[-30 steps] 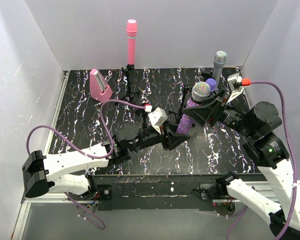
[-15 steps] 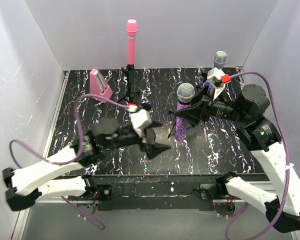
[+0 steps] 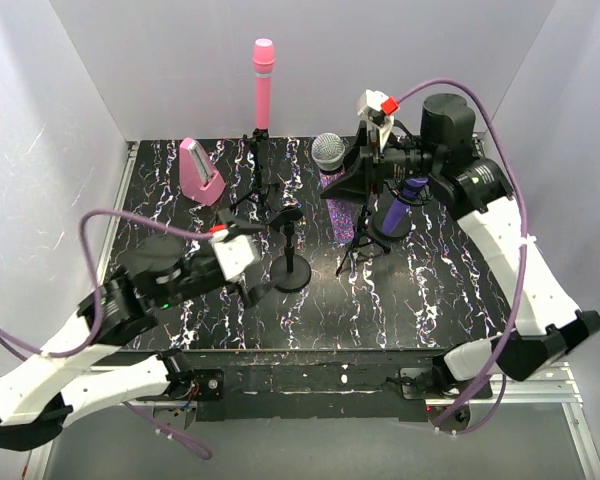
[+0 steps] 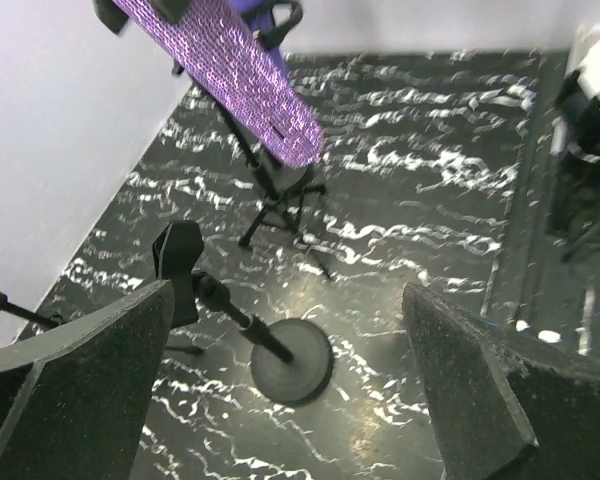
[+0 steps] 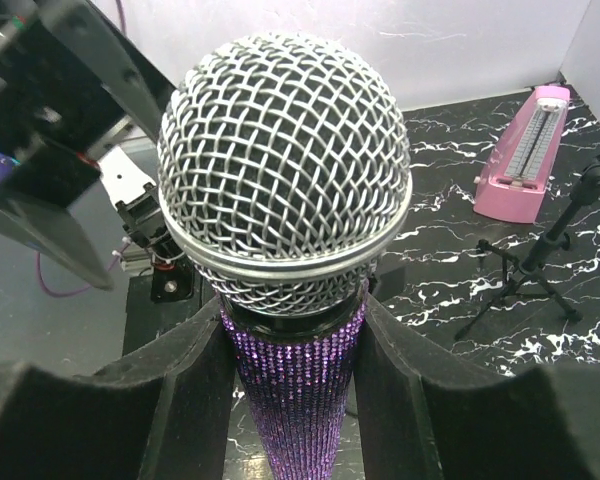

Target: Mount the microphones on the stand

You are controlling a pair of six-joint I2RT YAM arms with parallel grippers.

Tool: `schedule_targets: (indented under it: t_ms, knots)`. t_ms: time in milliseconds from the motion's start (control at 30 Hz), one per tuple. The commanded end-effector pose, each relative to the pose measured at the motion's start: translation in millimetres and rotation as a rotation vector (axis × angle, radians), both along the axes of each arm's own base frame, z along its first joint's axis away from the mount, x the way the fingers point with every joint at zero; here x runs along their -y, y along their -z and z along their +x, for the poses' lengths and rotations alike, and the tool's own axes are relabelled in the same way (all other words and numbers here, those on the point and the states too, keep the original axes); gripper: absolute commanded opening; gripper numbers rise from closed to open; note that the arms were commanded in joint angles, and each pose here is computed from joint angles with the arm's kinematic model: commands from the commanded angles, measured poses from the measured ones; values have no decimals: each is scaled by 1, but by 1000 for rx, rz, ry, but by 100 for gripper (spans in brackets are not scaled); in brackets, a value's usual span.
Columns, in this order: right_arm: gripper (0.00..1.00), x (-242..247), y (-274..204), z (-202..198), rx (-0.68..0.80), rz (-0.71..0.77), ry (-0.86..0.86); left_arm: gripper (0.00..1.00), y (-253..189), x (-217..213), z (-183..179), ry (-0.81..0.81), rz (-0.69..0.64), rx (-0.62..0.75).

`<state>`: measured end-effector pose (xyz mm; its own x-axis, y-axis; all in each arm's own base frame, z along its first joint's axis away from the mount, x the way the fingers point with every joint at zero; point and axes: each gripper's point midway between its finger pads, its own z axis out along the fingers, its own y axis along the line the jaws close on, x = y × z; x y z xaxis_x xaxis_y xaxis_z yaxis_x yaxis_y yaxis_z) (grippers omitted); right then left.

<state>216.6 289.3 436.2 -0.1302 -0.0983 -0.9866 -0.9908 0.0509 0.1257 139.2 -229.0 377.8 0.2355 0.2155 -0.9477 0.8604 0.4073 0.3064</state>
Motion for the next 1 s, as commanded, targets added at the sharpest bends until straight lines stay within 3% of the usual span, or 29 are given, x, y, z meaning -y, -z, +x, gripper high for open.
schedule_targets:
  t_ms: [0, 167, 233, 433, 567, 700, 767, 967]
  knots:
    - [1, 5, -29, -5, 102, 36, -69, 98, 26, 8, 50, -55, 131, -11]
    - [1, 7, -29, -6, 103, 39, -70, 98, 10, -40, 117, -51, -22, -135]
    - [1, 10, -25, -8, 103, 34, -74, 98, -4, -56, 124, 44, -116, -176]
    - [1, 9, -14, -6, 82, 24, -138, 98, 8, -53, 121, 313, -248, -272]
    - [1, 4, -11, 6, 81, 18, -146, 98, 43, -54, 120, 305, -217, -153]
    - [1, -5, -7, 22, 88, 28, -168, 98, 75, -51, 133, 327, -142, -207]
    - [1, -10, -6, 29, 78, 27, -175, 98, 78, -39, 132, 410, -129, -186]
    - [1, -18, 4, 52, 67, 4, -161, 98, 91, -28, 154, 400, -100, -142]
